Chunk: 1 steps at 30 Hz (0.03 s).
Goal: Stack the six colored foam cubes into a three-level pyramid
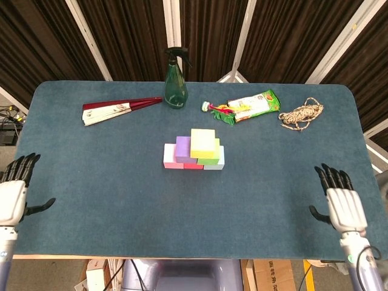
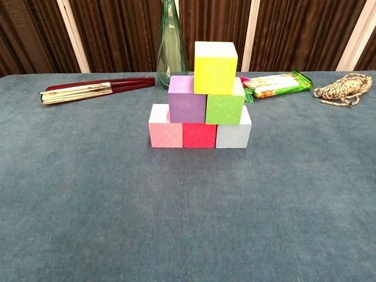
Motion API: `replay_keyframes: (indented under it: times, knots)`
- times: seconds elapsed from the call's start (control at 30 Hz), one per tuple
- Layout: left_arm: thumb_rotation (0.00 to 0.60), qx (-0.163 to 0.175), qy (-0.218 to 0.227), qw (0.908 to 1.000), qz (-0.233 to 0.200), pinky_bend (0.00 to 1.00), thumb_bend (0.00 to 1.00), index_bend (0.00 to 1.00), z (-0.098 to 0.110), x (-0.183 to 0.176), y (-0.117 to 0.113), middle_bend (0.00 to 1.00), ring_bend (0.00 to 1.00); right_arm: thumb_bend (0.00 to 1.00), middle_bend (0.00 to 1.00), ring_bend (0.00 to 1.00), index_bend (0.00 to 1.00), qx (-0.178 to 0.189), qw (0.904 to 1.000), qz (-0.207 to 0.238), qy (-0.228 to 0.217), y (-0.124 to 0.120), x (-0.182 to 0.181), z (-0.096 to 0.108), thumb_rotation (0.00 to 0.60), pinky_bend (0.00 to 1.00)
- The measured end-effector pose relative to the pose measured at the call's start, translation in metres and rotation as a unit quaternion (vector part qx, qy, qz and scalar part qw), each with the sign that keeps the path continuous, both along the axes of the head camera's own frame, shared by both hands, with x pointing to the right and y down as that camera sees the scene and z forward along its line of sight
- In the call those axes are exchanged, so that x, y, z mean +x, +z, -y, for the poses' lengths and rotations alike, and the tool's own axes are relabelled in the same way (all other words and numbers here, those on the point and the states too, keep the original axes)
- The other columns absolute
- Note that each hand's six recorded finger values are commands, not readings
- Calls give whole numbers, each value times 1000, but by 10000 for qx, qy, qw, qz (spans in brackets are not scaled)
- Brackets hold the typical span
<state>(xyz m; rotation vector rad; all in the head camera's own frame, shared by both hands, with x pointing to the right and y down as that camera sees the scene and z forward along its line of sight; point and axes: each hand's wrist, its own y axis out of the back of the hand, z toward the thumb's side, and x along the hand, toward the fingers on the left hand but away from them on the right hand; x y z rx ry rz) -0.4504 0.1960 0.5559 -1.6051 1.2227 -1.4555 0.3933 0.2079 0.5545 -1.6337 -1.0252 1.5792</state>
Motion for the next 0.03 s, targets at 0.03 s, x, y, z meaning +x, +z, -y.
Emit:
replay_keyframes:
  times: [0.03]
  knots:
    - [600,-16,-3,10000,28,18,98,0,-4,-3,1,27,0,292,0,0,0,73,10000,32,-44,-2,3,-5,600,0]
